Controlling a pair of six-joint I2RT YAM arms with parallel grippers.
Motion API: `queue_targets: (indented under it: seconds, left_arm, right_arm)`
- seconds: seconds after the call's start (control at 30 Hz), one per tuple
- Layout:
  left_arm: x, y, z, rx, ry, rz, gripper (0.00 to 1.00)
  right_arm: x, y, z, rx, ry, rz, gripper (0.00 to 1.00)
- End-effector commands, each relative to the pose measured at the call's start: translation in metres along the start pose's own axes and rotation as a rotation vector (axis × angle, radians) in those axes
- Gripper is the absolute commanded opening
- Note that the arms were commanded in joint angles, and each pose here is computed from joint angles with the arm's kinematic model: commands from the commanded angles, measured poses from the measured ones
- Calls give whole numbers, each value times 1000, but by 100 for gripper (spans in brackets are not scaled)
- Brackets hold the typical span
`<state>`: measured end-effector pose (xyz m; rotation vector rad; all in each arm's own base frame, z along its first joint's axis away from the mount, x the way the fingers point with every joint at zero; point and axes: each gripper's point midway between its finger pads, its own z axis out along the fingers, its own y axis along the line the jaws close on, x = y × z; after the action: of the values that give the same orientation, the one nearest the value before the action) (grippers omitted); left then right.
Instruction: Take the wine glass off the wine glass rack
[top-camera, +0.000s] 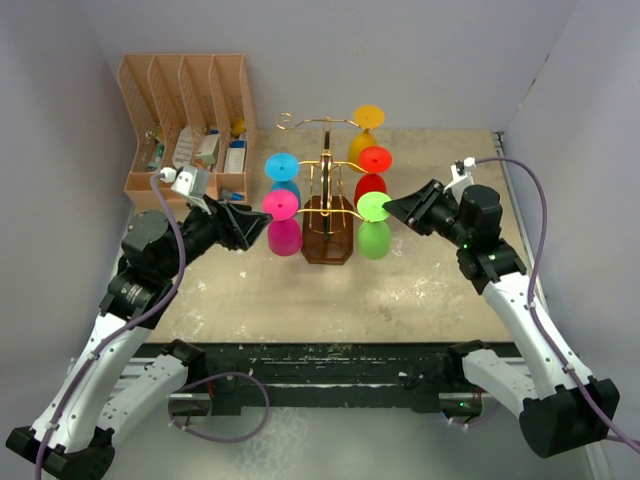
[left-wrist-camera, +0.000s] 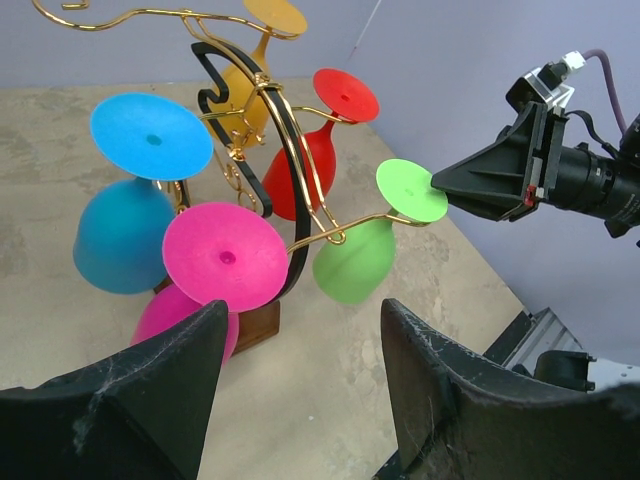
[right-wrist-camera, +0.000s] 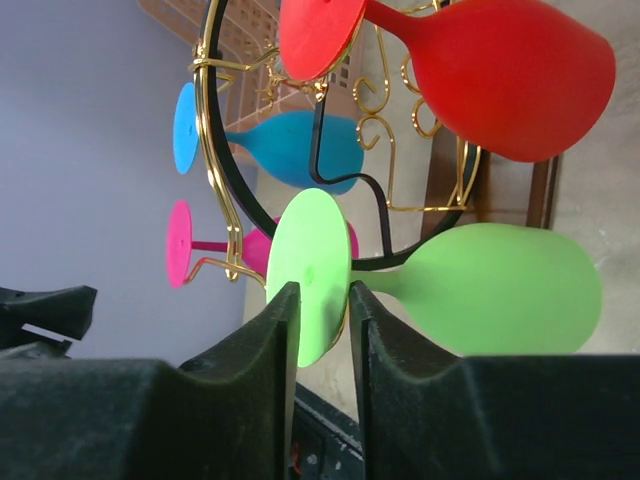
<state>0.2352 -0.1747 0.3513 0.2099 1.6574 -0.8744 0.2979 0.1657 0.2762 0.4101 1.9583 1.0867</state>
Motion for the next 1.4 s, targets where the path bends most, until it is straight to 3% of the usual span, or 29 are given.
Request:
queue_targets:
  seconds: [0.0,0.2,0.8,1.03,1.37]
  left_arm:
    - [-19,-10,-5,18,-52,10,66]
    - [-17,-9,-6,13,-53,3,66]
    - [-16,-8,-6,9,-52,-10,67]
    - [-16,-8,-6,7,-50,-12,67]
    - [-13,-7,-5,7,-45,-19,67]
  right_arm:
    - [-1,12,2,-71,-1,-1,22]
    - [-2,11,4,-66,-6,3,0]
    - [3,29,0,-164,14,60,0]
    - [-2,31,-20,-165,-62,107,0]
    - [6,31,-36,-177,-68,136,0]
